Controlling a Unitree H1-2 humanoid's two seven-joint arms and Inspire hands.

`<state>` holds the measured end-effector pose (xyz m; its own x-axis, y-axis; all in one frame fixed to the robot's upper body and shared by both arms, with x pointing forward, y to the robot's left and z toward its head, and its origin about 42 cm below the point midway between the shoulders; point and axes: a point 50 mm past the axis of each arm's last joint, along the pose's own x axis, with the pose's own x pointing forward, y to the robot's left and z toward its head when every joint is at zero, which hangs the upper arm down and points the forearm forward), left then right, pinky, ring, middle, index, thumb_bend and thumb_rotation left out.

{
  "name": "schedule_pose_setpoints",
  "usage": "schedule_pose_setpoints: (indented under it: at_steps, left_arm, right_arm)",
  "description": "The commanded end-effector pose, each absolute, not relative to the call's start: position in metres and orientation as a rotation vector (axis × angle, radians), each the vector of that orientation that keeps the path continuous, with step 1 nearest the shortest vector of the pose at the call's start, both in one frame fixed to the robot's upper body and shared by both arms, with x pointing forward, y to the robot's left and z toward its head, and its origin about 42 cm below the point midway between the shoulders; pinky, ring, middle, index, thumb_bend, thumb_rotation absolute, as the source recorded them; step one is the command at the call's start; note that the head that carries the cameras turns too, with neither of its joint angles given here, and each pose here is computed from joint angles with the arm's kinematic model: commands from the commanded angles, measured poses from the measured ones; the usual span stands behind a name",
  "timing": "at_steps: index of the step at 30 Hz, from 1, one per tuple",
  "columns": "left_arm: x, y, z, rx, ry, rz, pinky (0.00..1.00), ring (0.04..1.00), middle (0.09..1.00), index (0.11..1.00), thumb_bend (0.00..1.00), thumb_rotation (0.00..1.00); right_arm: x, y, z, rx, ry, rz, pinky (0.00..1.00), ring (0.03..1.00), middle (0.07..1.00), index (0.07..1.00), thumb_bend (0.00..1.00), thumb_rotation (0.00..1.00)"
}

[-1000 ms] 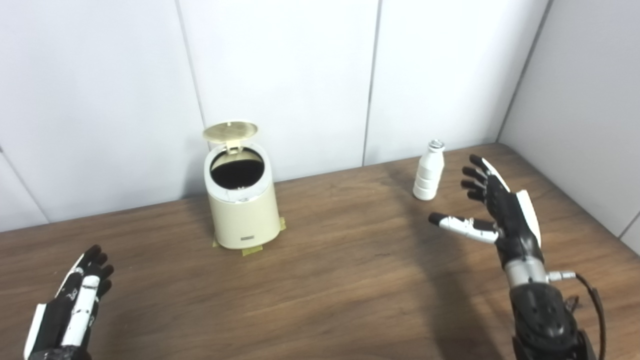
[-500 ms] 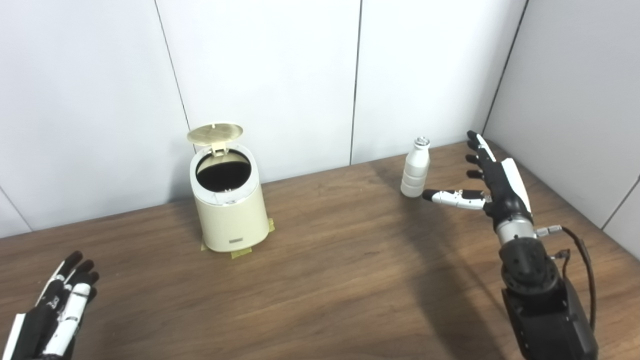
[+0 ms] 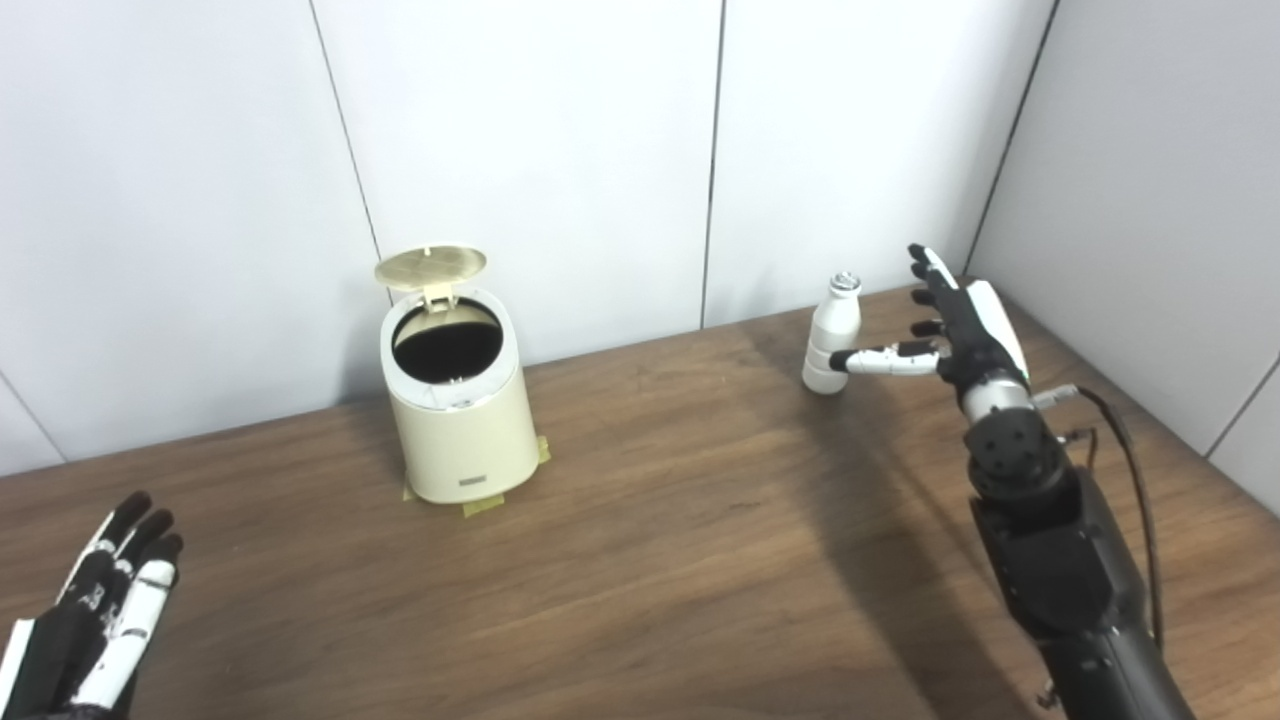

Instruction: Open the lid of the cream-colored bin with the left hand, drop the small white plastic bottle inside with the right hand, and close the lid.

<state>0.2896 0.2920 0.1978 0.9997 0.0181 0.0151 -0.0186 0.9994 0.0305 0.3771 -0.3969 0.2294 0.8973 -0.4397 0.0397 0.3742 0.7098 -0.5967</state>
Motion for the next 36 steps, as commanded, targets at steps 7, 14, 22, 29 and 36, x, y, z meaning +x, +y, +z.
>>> schedule_pose_setpoints:
  at_steps: [7,14,22,29,36]
  left_arm:
    - [0.295,0.287,0.224,0.039,-0.104,0.008,0.96,0.932,0.932,0.966,0.3,0.45]
    - [0.293,0.284,0.225,0.036,-0.105,-0.008,0.97,0.94,0.942,0.967,0.27,0.46]
    - [0.289,0.281,0.227,0.049,-0.111,-0.011,0.98,0.955,0.944,0.959,0.26,0.48]
    - [0.29,0.278,0.228,0.06,-0.113,-0.028,1.0,0.964,0.947,0.965,0.24,0.5]
    - [0.29,0.278,0.226,0.071,-0.109,-0.042,1.0,0.987,0.957,0.974,0.22,0.55]
  right_arm:
    - [0.409,-0.403,0.25,-0.698,0.099,-0.441,0.77,0.874,0.93,0.939,0.86,0.1]
    - [0.42,-0.405,0.232,-0.68,0.168,-0.424,0.77,0.879,0.925,0.927,0.85,0.19]
    - [0.424,-0.41,0.216,-0.608,0.162,-0.41,0.83,0.921,0.946,0.926,0.88,0.19]
    - [0.426,-0.413,0.214,-0.614,0.15,-0.428,0.83,0.908,0.932,0.909,0.86,0.17]
    - [0.429,-0.411,0.216,-0.595,0.142,-0.434,0.82,0.892,0.918,0.903,0.84,0.16]
